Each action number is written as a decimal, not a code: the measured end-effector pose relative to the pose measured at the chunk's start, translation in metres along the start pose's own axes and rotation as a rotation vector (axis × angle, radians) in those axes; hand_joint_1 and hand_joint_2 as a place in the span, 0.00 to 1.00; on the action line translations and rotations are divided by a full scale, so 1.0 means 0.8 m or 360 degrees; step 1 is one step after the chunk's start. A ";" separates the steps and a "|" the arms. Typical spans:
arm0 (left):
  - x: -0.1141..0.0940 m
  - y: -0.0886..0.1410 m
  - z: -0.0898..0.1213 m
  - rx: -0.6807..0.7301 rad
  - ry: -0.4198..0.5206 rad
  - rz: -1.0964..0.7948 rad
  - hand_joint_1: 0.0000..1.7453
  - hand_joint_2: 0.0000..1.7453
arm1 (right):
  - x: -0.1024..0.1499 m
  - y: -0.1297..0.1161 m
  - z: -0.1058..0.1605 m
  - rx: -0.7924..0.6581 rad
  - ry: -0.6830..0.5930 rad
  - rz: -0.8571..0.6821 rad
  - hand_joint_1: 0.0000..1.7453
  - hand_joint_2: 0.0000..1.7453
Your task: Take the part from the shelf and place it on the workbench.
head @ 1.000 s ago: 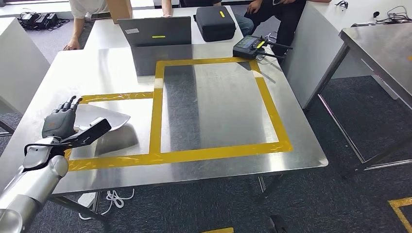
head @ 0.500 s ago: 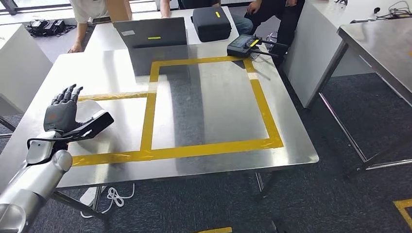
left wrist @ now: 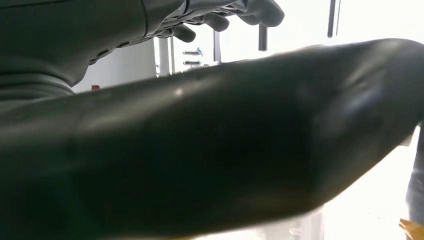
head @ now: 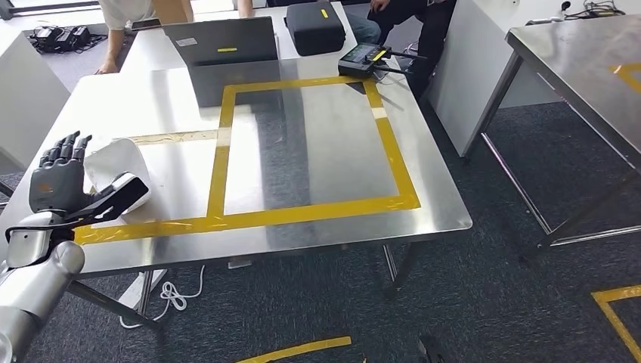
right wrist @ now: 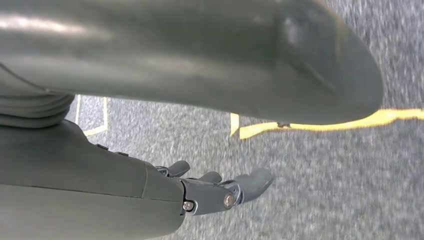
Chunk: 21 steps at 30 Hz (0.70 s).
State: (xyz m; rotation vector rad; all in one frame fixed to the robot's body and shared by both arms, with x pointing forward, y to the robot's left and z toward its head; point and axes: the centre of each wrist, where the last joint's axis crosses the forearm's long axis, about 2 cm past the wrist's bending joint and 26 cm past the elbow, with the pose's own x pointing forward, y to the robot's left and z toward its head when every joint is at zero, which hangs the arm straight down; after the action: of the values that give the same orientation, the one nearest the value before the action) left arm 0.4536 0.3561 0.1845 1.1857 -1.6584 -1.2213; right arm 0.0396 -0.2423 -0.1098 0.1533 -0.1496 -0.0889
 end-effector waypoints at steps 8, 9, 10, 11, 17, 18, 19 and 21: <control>-0.046 0.005 0.030 0.0147 0.0119 -0.0132 0.00 0.00 | 0.000 0.000 0.000 0.0005 -0.0012 -0.0012 0.00 0.00; -0.052 0.002 0.039 0.0154 0.0141 -0.0119 0.00 0.00 | 0.000 0.000 0.000 0.0004 -0.0013 -0.0018 0.00 0.00; -0.059 -0.002 0.049 0.0167 0.0168 -0.0090 0.00 0.00 | 0.000 0.000 0.000 0.0002 -0.0016 -0.0024 0.00 0.00; -0.066 -0.006 0.061 0.0181 0.0202 -0.0040 0.00 0.00 | 0.000 -0.001 0.000 0.0001 -0.0019 -0.0031 0.00 0.00; -0.082 -0.069 0.165 0.0137 0.0574 0.0698 0.00 0.00 | 0.000 -0.001 0.000 -0.0015 -0.0037 -0.0083 0.00 0.00; -0.081 -0.082 0.186 0.0112 0.0628 0.0768 0.00 0.00 | 0.000 0.000 0.000 -0.0014 -0.0038 -0.0089 0.00 0.00; -0.080 -0.092 0.205 0.0097 0.0671 0.0810 0.00 0.00 | -0.001 0.000 0.000 -0.0014 -0.0037 -0.0095 0.00 0.00; -0.080 -0.103 0.230 0.0078 0.0735 0.0847 0.00 0.00 | -0.001 0.000 0.000 -0.0015 -0.0037 -0.0103 0.00 0.00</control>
State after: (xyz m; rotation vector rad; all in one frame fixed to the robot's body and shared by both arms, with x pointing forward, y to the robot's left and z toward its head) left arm 0.3222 0.4575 0.0532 0.8829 -1.5124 -0.5306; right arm 0.0386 -0.2421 -0.1099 0.1480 -0.1675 -0.1556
